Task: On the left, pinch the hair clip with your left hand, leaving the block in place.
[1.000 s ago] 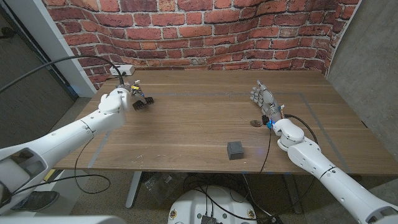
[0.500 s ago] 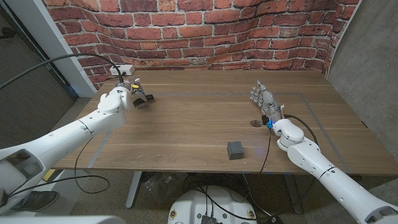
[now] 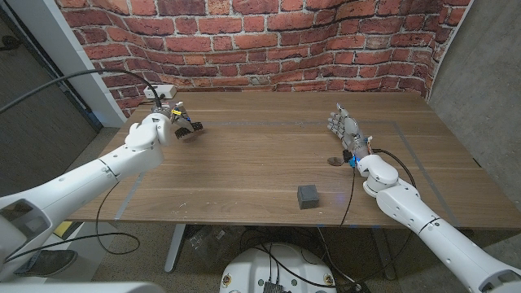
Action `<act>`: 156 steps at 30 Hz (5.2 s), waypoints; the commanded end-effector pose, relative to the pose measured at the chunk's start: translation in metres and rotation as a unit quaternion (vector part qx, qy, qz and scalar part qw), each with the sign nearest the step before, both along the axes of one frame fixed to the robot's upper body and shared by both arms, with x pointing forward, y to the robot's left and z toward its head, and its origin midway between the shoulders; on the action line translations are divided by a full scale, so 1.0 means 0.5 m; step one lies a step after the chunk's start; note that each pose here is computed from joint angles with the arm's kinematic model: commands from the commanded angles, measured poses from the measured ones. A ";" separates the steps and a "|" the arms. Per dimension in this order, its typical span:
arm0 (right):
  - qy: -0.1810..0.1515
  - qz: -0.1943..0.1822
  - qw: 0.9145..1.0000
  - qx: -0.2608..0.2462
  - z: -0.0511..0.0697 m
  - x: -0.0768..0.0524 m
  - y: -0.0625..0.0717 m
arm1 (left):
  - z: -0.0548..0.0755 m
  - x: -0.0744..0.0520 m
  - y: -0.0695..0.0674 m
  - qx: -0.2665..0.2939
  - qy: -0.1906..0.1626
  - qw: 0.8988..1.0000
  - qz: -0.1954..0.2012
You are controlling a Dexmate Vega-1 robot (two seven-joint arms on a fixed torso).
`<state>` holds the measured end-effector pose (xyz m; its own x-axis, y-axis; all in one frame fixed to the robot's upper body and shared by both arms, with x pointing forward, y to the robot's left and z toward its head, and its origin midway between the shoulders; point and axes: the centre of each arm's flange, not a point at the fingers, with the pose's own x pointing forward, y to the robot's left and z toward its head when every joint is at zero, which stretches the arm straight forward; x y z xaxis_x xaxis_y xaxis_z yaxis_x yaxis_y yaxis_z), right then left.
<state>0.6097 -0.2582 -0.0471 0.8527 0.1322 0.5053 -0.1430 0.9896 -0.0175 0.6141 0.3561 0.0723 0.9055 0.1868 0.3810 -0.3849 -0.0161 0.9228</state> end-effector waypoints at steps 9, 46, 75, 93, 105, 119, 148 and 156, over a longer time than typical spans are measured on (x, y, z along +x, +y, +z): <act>-0.001 0.000 1.000 -0.004 0.008 -0.002 0.004 | -0.001 -0.011 -0.006 -0.004 -0.020 1.000 -0.011; 0.000 -0.002 1.000 0.000 0.000 0.002 0.000 | 0.003 -0.010 -0.035 0.037 -0.009 0.999 0.003; 0.002 0.003 1.000 -0.005 -0.002 -0.002 0.008 | 0.005 -0.018 -0.006 0.013 0.009 1.000 0.005; 0.001 0.000 1.000 -0.007 0.000 -0.005 0.014 | -0.001 -0.008 0.017 0.006 0.023 1.000 0.017; 0.000 0.000 1.000 -0.005 0.000 -0.006 0.014 | 0.016 -0.001 0.024 0.017 0.038 0.999 0.023; 0.002 0.000 1.000 -0.003 -0.004 -0.005 0.014 | 0.019 0.008 0.017 0.033 0.062 0.997 0.024; 0.013 0.002 1.000 0.001 -0.016 0.007 0.016 | 0.015 0.029 0.016 0.046 0.100 0.993 0.039; 0.016 0.004 1.000 -0.001 -0.018 0.010 0.016 | 0.007 0.036 0.015 0.044 0.106 0.993 0.040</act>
